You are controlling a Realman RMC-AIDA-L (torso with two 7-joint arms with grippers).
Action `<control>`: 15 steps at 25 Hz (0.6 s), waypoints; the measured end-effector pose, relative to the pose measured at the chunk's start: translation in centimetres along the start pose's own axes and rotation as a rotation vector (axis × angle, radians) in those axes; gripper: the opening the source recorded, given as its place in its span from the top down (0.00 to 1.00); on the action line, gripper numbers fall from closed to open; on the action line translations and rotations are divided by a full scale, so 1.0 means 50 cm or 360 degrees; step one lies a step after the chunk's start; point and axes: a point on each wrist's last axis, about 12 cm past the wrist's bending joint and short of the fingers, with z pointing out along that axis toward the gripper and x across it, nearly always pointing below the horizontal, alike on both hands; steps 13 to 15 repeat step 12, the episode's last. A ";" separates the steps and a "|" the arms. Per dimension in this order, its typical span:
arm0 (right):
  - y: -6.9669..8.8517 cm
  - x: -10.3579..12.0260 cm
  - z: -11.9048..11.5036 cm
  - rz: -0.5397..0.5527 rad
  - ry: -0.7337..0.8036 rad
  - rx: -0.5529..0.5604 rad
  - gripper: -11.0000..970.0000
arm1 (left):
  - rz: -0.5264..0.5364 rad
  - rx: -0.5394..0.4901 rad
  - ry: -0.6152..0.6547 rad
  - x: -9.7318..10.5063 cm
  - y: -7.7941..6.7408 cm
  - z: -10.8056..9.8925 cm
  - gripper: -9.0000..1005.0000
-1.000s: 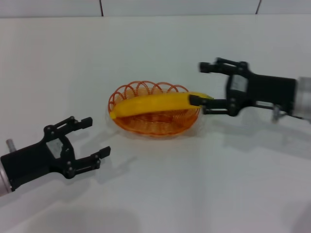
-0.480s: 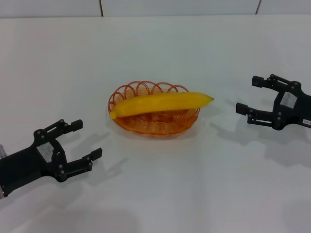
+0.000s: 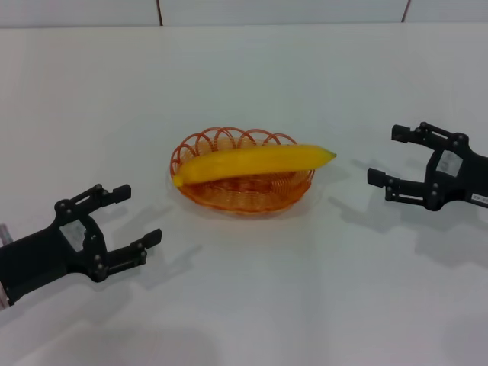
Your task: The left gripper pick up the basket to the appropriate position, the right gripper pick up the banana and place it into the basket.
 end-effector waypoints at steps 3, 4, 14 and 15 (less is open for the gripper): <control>0.000 -0.002 0.006 -0.0004 0.0002 -0.0010 0.09 | 0.0001 -0.0008 -0.0010 -0.002 0.002 0.001 0.17; 0.000 -0.002 0.008 -0.0005 0.0002 -0.0013 0.09 | 0.0002 -0.0009 -0.0011 -0.002 0.002 0.001 0.17; 0.002 -0.003 0.013 -0.0004 -0.0001 -0.0020 0.09 | -0.0023 -0.0063 -0.0014 0.004 0.005 -0.005 0.17; 0.002 -0.003 0.013 -0.0004 -0.0001 -0.0020 0.09 | -0.0023 -0.0063 -0.0014 0.004 0.005 -0.005 0.17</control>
